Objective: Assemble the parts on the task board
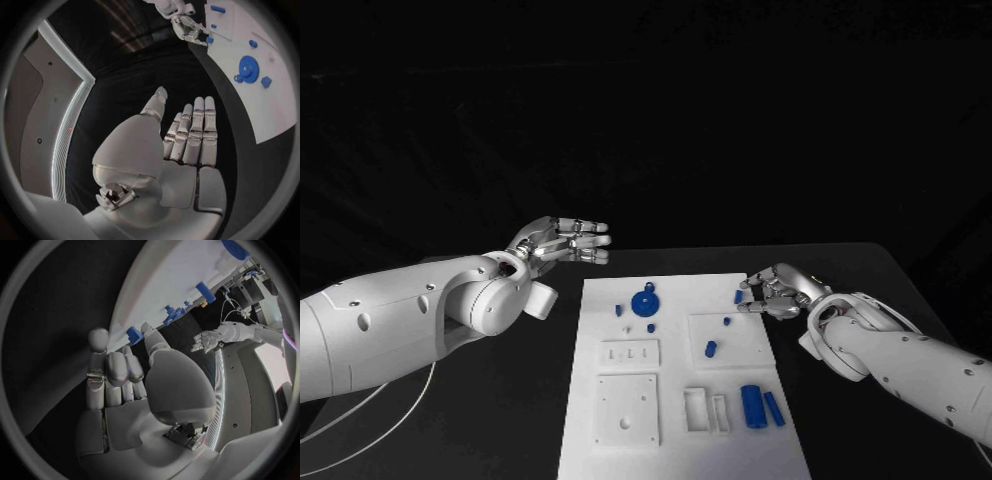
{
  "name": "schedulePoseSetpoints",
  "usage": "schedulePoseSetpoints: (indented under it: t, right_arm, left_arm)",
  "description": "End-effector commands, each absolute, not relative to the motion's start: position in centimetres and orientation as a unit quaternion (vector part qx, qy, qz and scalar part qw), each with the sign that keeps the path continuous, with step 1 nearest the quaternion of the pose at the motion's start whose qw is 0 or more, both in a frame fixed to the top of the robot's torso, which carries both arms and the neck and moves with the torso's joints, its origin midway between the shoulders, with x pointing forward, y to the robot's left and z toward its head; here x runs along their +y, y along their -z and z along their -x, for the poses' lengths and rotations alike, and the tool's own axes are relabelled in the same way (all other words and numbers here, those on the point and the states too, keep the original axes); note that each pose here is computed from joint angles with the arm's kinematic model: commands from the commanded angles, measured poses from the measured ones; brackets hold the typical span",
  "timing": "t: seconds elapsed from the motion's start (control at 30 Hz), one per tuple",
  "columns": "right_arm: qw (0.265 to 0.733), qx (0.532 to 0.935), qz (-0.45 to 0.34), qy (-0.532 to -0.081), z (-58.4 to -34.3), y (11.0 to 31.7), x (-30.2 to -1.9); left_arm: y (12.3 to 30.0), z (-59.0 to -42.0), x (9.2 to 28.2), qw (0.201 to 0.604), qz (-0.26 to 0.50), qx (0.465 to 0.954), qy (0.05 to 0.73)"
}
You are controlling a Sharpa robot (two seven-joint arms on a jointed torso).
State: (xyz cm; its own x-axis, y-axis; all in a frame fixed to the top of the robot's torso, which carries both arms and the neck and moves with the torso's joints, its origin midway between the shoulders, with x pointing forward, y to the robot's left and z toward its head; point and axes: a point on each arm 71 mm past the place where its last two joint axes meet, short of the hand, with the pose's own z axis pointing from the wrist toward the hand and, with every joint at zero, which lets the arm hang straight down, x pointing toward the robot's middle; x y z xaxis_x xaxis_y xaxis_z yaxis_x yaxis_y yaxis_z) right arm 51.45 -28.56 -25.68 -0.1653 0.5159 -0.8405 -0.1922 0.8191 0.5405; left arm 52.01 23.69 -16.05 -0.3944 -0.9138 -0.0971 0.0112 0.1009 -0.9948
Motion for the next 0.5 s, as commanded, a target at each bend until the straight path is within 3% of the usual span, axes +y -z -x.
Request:
schedulePoseSetpoints:
  t: [0.03, 0.5]
  right_arm:
    - [0.633, 0.716, -0.106, -0.273, -51.40, 25.97, -28.37]
    - [0.631, 0.719, -0.108, -0.270, -51.44, 26.50, -27.78]
  left_arm:
    - [15.93, -51.95, 23.49, 0.407, 0.358, 0.618, 0.569]
    - [15.94, -51.94, 23.48, 0.407, 0.358, 0.619, 0.569]
